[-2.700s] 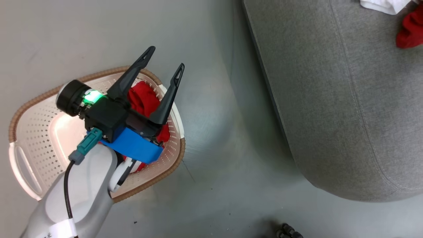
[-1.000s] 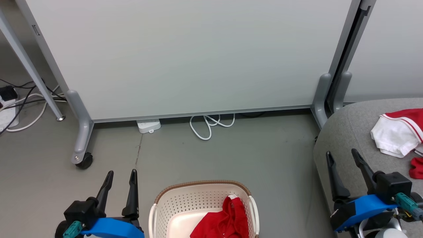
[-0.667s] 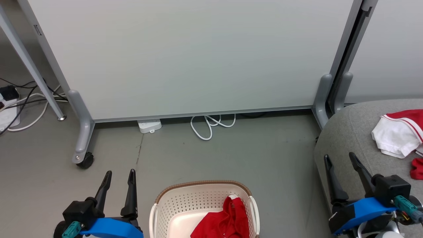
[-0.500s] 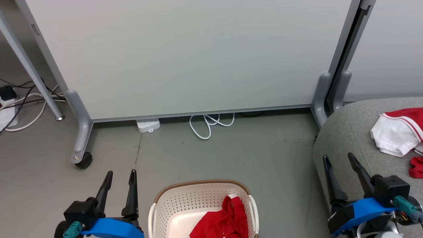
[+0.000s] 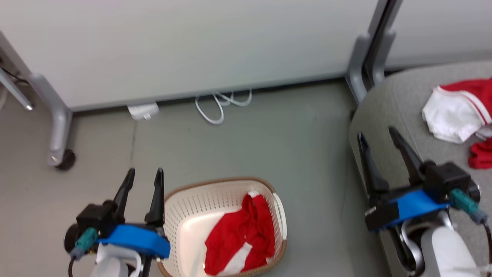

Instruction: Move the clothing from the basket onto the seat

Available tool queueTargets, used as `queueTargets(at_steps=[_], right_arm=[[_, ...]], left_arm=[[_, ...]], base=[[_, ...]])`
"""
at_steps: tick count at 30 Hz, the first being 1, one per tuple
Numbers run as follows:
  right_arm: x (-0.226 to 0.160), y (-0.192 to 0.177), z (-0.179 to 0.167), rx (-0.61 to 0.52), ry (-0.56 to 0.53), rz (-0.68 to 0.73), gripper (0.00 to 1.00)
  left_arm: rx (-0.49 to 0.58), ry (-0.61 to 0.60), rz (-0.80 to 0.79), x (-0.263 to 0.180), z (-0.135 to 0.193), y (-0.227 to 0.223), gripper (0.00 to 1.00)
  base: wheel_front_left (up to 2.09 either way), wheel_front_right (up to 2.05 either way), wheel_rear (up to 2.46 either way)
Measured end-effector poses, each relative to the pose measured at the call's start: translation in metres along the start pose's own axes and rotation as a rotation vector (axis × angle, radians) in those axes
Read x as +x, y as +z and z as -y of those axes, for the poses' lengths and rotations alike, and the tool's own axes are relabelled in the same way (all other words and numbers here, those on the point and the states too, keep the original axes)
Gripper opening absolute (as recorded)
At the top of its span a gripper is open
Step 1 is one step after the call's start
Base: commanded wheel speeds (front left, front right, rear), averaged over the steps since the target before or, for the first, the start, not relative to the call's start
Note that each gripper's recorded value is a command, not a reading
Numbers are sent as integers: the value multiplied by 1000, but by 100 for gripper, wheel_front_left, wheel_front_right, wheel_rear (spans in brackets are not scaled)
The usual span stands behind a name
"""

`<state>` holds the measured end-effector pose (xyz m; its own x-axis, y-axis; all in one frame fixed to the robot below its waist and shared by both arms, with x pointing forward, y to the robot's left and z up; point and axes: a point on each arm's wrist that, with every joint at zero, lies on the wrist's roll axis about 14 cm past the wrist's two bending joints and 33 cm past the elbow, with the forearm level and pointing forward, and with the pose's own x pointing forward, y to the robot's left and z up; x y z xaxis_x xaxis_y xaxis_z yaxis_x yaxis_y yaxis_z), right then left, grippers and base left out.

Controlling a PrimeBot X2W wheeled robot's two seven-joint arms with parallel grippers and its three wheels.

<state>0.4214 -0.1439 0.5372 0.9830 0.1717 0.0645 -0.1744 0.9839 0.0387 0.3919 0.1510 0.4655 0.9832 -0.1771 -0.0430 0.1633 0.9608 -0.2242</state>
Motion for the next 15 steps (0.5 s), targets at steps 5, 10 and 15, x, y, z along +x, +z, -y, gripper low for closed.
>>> queueTargets(at_steps=[5,10,15], right_arm=[[41,5,4,-13,13,45,100],[70,-23,29,-6,-31,28,100],[82,-69,56,-6,-87,-37,100]], left_arm=[[13,-68,-86,47,9,-30,100],[23,-162,-246,87,23,-94,100],[30,-211,-409,113,20,-166,100]], base=[[0,0,0],[0,0,0],[0,0,0]])
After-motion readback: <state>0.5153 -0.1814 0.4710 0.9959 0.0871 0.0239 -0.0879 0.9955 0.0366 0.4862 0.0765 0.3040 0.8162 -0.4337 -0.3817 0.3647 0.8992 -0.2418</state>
